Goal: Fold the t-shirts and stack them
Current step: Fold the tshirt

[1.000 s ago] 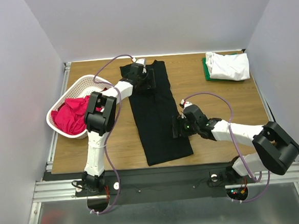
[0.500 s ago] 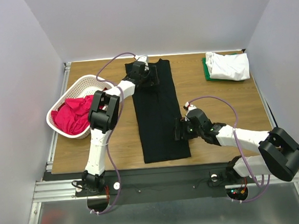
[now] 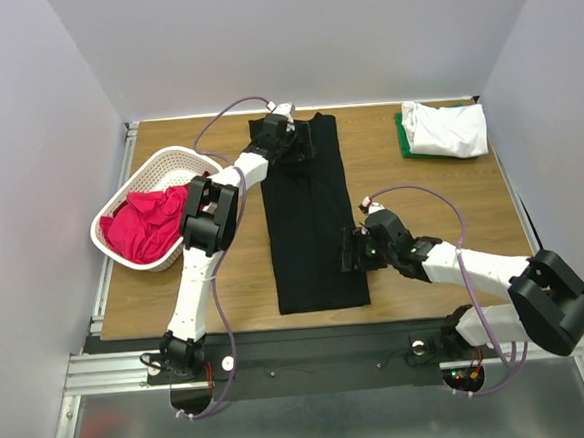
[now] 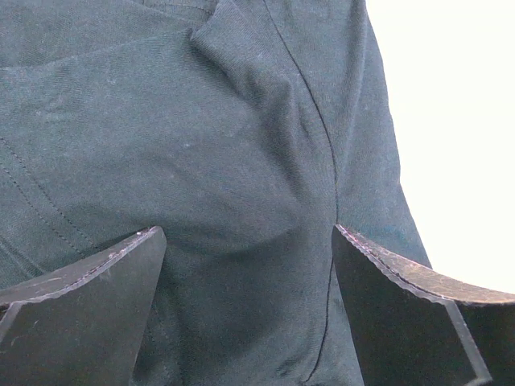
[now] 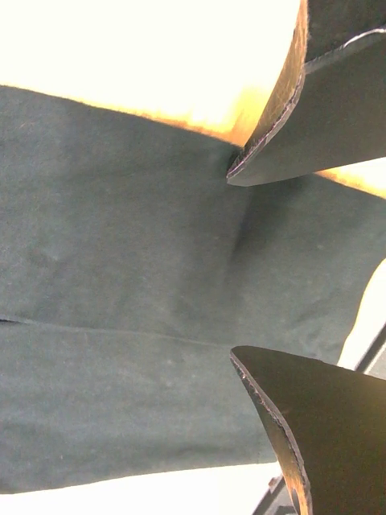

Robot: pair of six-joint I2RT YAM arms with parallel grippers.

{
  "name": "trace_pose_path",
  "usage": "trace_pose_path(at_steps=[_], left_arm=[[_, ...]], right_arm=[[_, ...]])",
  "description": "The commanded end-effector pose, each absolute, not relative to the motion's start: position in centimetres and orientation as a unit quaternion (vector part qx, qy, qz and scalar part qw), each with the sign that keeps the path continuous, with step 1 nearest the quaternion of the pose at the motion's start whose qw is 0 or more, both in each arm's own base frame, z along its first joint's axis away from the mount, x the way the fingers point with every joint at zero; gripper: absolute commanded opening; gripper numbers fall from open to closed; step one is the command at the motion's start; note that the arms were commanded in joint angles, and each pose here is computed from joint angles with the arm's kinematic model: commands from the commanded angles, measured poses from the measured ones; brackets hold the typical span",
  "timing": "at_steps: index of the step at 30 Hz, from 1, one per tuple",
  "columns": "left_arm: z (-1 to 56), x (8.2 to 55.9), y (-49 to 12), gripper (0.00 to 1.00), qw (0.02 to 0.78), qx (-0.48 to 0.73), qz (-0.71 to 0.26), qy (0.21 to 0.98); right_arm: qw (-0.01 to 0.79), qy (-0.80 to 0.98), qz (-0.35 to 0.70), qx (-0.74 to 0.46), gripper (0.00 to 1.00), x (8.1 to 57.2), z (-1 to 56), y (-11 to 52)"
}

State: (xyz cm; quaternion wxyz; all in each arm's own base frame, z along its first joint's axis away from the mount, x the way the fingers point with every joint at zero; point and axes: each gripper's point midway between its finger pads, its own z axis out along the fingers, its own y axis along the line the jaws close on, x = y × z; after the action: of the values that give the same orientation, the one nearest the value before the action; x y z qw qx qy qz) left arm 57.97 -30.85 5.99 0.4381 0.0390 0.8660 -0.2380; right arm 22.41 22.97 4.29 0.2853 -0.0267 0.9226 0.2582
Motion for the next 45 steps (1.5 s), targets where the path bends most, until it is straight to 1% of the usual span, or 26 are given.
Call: trace_pose_path(at_steps=[1, 2, 3, 4, 6, 7, 8, 9, 10, 11, 14, 15, 16, 17, 18, 19, 22, 25, 26, 29, 39, 42, 44, 45], left_arm=[[15.8, 59.3, -31.1, 0.97, 0.514, 0.059, -0.262, 0.815], [17.5, 59.2, -31.2, 0.97, 0.525, 0.063, -0.265, 0.806], [21.2, 58.6, -31.4, 0.97, 0.549, 0.068, -0.272, 0.788], [23.3, 58.1, -31.4, 0.97, 0.563, 0.072, -0.275, 0.776], [24.9, 56.7, -31.0, 0.97, 0.578, 0.076, -0.265, 0.768], [27.0, 54.9, -30.4, 0.97, 0.594, 0.074, -0.264, 0.756], [27.7, 54.0, -30.0, 0.97, 0.601, 0.071, -0.261, 0.752], [31.5, 52.3, -29.1, 0.97, 0.628, 0.061, -0.270, 0.728], [31.5, 51.3, -28.6, 0.97, 0.628, 0.054, -0.269, 0.728], [28.4, 49.9, -27.8, 0.97, 0.606, 0.039, -0.263, 0.750], [26.3, 45.6, -25.7, 0.97, 0.591, 0.013, -0.252, 0.766], [27.4, 43.9, -25.0, 0.97, 0.597, 0.005, -0.257, 0.759], [26.5, 42.7, -24.6, 0.97, 0.592, 0.000, -0.253, 0.765], [23.1, 41.1, -23.6, 0.97, 0.572, -0.009, -0.230, 0.787], [23.2, 39.2, -23.7, 0.97, 0.570, -0.009, -0.234, 0.788], [20.0, 37.4, -23.1, 0.97, 0.546, -0.016, -0.221, 0.808], [16.1, 33.0, -22.7, 0.97, 0.500, -0.030, -0.233, 0.833], [14.7, 30.0, -22.7, 0.97, 0.480, -0.035, -0.251, 0.840], [13.2, 28.8, -22.4, 0.97, 0.464, -0.035, -0.251, 0.849], [12.2, 27.0, -22.4, 0.97, 0.447, -0.044, -0.270, 0.852], [11.1, 25.1, -21.2, 0.97, 0.434, -0.046, -0.260, 0.861], [10.7, 24.3, -20.7, 0.96, 0.428, -0.045, -0.256, 0.865], [10.1, 23.7, -20.1, 0.96, 0.423, -0.043, -0.250, 0.870], [10.0, 23.4, -19.8, 0.96, 0.421, -0.044, -0.248, 0.872]], right_arm=[[0.334, 0.912, 0.237, -0.010, 0.87, 23.6, 7.6, 22.0], [0.337, 0.913, 0.232, -0.008, 0.87, 23.6, 7.8, 21.7], [0.340, 0.912, 0.228, -0.006, 0.87, 23.6, 8.2, 21.5], [0.334, 0.916, 0.221, -0.004, 0.87, 23.2, 8.0, 21.0], [0.336, 0.916, 0.220, 0.000, 0.87, 22.9, 8.4, 20.6], [0.330, 0.919, 0.213, 0.004, 0.86, 22.4, 8.1, 20.1], [0.326, 0.922, 0.210, 0.007, 0.86, 22.2, 7.9, 19.9], [0.324, 0.924, 0.205, 0.011, 0.86, 22.0, 7.7, 19.6], [0.316, 0.927, 0.202, 0.013, 0.86, 21.6, 7.3, 19.3], [0.305, 0.932, 0.193, 0.013, 0.85, 21.0, 6.8, 18.9], [0.278, 0.940, 0.196, 0.019, 0.84, 19.5, 5.9, 18.6], [0.275, 0.939, 0.204, 0.024, 0.83, 19.2, 6.1, 18.6], [0.268, 0.941, 0.204, 0.027, 0.82, 18.7, 5.9, 18.5], [0.263, 0.942, 0.206, 0.027, 0.82, 18.3, 5.9, 18.4], [0.253, 0.944, 0.208, 0.033, 0.81, 17.8, 5.6, 18.3], [0.249, 0.945, 0.211, 0.035, 0.81, 17.3, 5.6, 18.1], [0.232, 0.947, 0.217, 0.044, 0.79, 16.3, 4.8, 17.9], [0.206, 0.951, 0.227, 0.049, 0.76, 15.1, 4.0, 18.2], [0.202, 0.951, 0.229, 0.048, 0.75, 14.9, 3.9, 18.3], [0.197, 0.950, 0.236, 0.052, 0.73, 14.2, 3.8, 18.5], [0.184, 0.951, 0.240, 0.055, 0.67, 13.7, 3.2, 19.2], [0.175, 0.956, 0.230, 0.049, 0.66, 13.4, 2.5, 19.4], [0.173, 0.958, 0.224, 0.046, 0.65, 13.4, 2.1, 19.5], [0.175, 0.958, 0.223, 0.047, 0.61, 13.5, 2.1, 19.5]])
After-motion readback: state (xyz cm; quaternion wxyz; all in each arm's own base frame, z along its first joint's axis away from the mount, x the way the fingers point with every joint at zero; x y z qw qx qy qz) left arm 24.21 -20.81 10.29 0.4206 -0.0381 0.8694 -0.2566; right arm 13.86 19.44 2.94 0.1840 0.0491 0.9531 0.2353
